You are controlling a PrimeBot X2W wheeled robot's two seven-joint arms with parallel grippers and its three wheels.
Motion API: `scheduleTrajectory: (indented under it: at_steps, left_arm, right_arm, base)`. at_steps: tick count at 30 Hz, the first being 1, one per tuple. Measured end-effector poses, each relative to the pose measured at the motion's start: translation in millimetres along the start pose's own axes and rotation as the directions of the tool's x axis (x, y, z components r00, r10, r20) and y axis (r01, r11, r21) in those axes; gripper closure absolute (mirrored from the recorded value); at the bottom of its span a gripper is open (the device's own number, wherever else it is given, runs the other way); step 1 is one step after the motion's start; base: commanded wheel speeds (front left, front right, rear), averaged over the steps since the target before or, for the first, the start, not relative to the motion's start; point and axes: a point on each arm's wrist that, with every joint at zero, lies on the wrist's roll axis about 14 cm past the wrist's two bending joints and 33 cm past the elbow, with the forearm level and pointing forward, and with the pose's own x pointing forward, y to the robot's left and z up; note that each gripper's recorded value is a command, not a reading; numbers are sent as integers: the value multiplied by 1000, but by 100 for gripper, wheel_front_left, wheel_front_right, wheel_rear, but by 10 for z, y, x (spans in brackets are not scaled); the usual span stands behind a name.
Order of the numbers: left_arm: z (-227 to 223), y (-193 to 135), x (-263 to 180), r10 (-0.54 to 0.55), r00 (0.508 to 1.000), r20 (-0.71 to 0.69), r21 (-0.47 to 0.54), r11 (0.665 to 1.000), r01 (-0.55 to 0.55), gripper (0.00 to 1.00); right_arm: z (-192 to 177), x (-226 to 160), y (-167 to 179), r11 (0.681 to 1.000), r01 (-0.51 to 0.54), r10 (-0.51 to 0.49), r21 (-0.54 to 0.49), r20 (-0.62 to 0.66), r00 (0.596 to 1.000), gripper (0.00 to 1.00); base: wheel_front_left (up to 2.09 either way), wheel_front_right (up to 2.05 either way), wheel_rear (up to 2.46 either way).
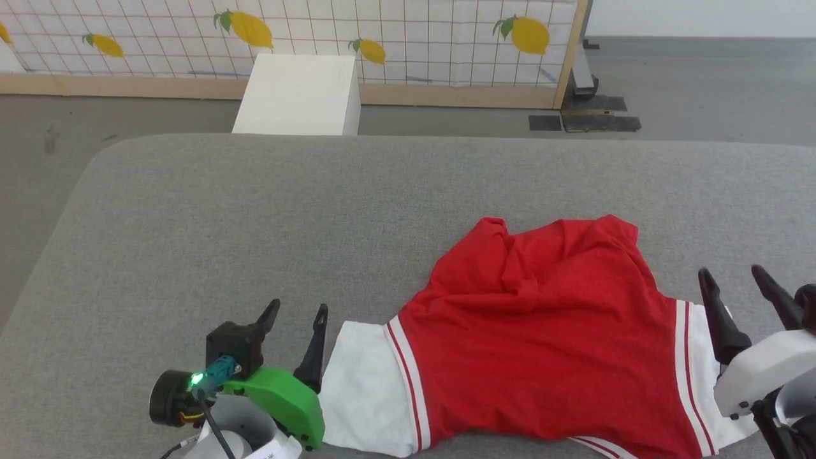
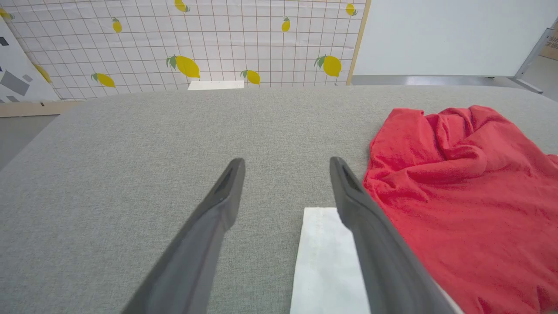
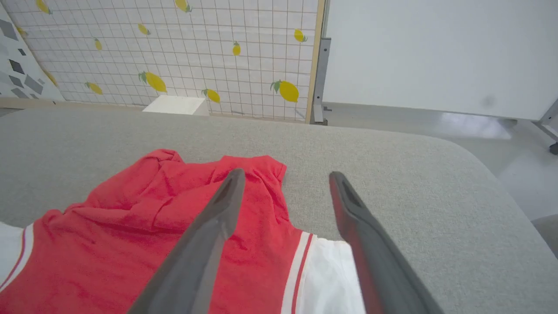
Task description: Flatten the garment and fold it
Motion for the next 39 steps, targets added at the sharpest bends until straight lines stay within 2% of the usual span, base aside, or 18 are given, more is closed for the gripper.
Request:
scheduleTrajectory:
  at_steps: [4, 8, 13, 16, 19, 23, 28, 35, 39]
  left_arm:
    - [37, 20, -8, 1, 1000, 10, 3, 1000, -1, 0]
    - [35, 18, -23, -19, 1000, -6, 19, 1000, 19, 0]
    - [-160, 21, -79, -63, 985, -158, 36, 997, 69, 0]
    - [-433, 7, -189, -86, 940, -329, 56, 992, 110, 0]
    - [-723, 23, -361, -88, 859, -505, 83, 985, 150, 0]
    - [-900, -50, -525, -103, 759, -643, 44, 984, 170, 0]
    - [-1107, -8, -680, -80, 651, -755, 48, 983, 176, 0]
    - [-1129, 45, -482, -55, 648, -759, 40, 991, 131, 0]
    - [-1206, 21, -443, -68, 619, -783, 11, 992, 123, 0]
  right_arm:
    - [97, -47, 123, 997, -62, 64, -39, 70, 995, 0]
    - [-3, -101, 199, 994, -93, 96, -58, 59, 994, 0]
    - [-164, -127, 198, 995, -90, 91, -45, 19, 996, 0]
    - [-222, -115, 197, 996, -79, 79, -32, 5, 997, 0]
    - [-261, -102, 188, 997, -70, 70, -31, -7, 998, 0]
    - [-307, -89, 189, 998, -65, 64, -23, -22, 998, 0]
    - [-361, -62, 188, 998, -63, 62, -22, -43, 997, 0]
    - [-476, -32, 174, 998, -59, 57, -21, -83, 995, 0]
    - [-545, -18, 133, 999, -47, 44, -27, -105, 994, 0]
  base:
    - [0, 0, 0]
    - [0, 0, 0]
    - [0, 0, 0]
    - [0, 0, 0]
    - [0, 0, 0]
    - [0, 0, 0]
    - [0, 0, 0]
    - [0, 0, 0]
    - [0, 0, 0]
